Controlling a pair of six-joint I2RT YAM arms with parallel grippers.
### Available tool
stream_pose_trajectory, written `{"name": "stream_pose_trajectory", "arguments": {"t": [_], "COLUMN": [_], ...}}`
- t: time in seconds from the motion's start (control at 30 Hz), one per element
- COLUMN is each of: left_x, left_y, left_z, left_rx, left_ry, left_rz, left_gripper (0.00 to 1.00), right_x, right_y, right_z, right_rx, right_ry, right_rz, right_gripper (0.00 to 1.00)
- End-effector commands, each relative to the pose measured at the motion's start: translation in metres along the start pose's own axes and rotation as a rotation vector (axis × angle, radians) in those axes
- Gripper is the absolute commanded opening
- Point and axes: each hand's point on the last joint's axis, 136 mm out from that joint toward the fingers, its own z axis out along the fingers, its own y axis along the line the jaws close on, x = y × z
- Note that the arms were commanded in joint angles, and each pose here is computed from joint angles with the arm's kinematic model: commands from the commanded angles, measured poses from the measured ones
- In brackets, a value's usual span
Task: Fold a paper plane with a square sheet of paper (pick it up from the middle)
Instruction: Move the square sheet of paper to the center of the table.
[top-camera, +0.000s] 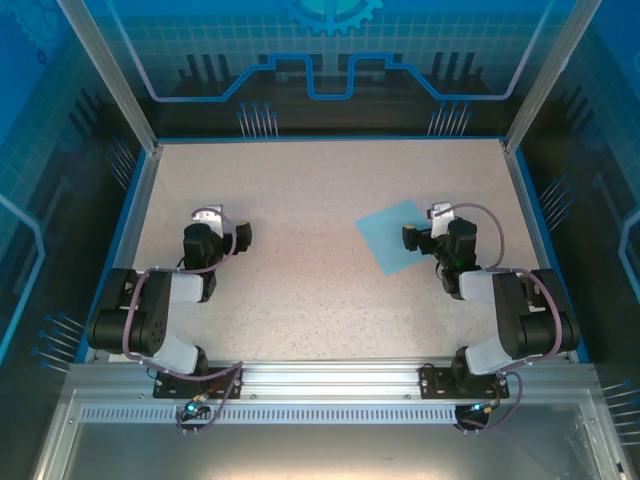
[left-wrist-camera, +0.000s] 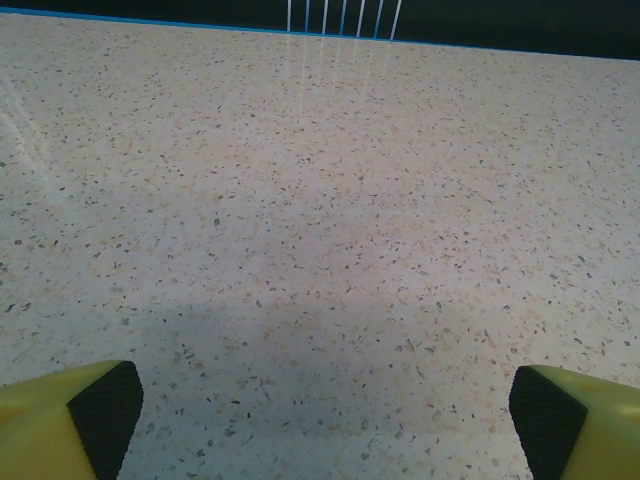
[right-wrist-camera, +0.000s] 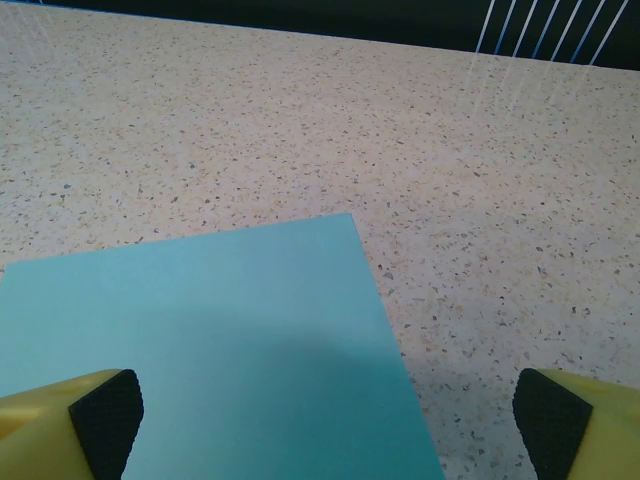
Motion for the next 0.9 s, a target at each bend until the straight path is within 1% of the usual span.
{"name": "stream_pose_trajectory", "arguments": {"t": [0.0, 0.73, 0.87], "left_x": [-0.0092, -0.0103, -0.0130], "left_y": [-0.0028, -0.0027, -0.0024], "left_z": [0.0033, 0.0030, 0.0008], "left_rx": [0.005, 0.005, 0.000], "left_ry": [-0.020, -0.024, -0.024], "left_rz": [0.021, 0.020, 0.020], "left_gripper": [0.98, 0.98, 0.98], "right_x": [-0.0074, -0.0072, -0.0161], "right_y": [-0.0052, -0.0050, -0.0140], "right_z": [0.0019, 0.0019, -0.0028], "right_rx": [0.006, 0.006, 0.057], "right_ry": [-0.017, -0.017, -0.005], "right_rz": [-0.008, -0.007, 0.009], "right_gripper": [0.99, 0.99, 0.99]}}
